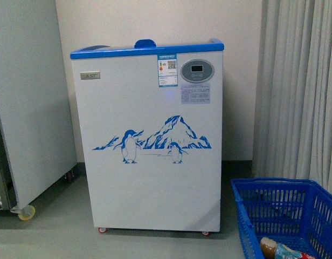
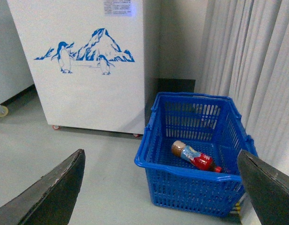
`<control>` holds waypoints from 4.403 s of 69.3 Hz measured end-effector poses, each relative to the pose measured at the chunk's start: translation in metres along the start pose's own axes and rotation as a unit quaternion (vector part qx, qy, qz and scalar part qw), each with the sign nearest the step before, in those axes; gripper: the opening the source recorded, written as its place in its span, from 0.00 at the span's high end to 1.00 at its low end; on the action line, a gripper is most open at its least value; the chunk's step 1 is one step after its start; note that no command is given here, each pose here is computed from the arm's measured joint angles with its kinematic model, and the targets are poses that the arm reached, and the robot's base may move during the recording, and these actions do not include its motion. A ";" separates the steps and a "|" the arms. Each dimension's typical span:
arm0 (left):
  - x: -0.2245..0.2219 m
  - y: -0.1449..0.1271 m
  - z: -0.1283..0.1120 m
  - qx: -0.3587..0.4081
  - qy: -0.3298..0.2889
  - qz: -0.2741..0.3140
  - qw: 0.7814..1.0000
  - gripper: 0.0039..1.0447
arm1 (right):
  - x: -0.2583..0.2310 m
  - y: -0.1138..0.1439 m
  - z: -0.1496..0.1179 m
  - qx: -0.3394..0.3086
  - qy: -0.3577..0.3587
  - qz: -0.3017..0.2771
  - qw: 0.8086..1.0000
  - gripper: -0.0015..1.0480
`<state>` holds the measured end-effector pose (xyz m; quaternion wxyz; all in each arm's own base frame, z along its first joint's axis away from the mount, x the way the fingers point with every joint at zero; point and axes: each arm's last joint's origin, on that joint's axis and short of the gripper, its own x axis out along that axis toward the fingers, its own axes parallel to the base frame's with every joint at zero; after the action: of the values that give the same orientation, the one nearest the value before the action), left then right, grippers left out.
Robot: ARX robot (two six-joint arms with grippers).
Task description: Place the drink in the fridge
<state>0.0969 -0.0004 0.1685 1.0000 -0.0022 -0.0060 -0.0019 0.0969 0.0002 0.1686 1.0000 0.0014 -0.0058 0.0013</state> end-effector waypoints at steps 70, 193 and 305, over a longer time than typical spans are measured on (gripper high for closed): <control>0.000 0.000 0.000 0.000 0.000 0.000 1.000 0.08 | 0.000 0.000 0.000 0.000 0.000 0.000 1.000 0.07; 0.000 0.000 0.000 0.000 0.000 0.000 1.000 0.08 | 0.212 -0.126 -0.278 -0.336 0.504 -0.005 0.796 0.07; 0.000 0.000 0.000 0.000 0.000 0.000 1.000 0.08 | 0.204 -0.098 -0.161 -0.035 0.448 -0.048 0.892 0.62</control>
<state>0.0969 -0.0004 0.1685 1.0000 -0.0022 -0.0062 -0.0019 0.3030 -0.0968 0.0097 0.8949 -0.0339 0.4426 -0.0463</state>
